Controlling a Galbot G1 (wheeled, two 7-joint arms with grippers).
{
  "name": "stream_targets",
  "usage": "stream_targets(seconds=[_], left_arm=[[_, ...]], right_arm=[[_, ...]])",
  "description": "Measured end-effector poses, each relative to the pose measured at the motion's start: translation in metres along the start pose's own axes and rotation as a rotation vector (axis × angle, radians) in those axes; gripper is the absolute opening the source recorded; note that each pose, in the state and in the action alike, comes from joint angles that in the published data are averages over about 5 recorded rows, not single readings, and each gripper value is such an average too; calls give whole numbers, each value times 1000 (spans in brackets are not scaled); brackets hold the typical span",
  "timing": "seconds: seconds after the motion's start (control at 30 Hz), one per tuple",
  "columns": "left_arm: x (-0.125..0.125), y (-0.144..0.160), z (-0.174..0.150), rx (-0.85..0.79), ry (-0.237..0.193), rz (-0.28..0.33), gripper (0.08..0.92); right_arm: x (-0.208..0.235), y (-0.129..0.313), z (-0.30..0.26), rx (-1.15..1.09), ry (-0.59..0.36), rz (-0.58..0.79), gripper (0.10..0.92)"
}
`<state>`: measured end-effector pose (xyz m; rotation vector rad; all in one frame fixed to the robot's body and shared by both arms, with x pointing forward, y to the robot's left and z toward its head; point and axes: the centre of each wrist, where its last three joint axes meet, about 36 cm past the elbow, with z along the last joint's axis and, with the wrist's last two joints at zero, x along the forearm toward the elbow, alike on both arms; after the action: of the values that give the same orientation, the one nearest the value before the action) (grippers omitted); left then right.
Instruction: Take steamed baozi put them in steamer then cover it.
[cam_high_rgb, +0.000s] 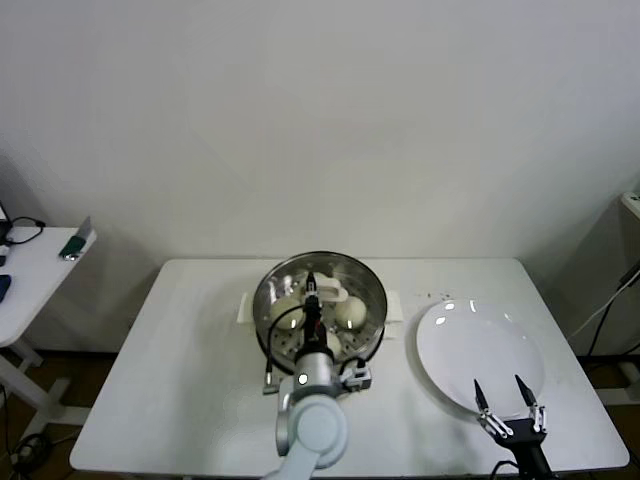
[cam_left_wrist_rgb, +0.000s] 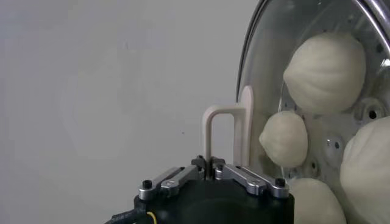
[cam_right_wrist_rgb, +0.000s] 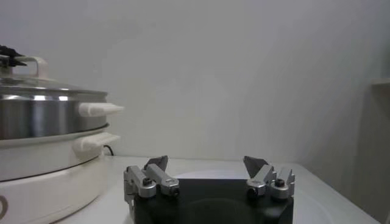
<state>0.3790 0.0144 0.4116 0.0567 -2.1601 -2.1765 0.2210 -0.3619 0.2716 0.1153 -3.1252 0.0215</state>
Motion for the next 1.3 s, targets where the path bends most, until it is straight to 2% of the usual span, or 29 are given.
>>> stream_targets(seconds=[0.17,0.5,0.8,1.1,1.3], left_arm=[[4,5,-1,19,-10,6,256],[25,31,0,123,-54,20,551],[47,50,25,298,-51,42,793],[60,40,86,401,-44,49,823],[56,32,143,577,-2,56,823]], right_arm=[[1,2,-1,-15,13,20,823],[1,1,-6,-28,62,73,823],[-6,3,-8,-28,86,96,823],[-11,8,-10,-26,85,101,823],[-11,8,-10,-21,75,101,823]])
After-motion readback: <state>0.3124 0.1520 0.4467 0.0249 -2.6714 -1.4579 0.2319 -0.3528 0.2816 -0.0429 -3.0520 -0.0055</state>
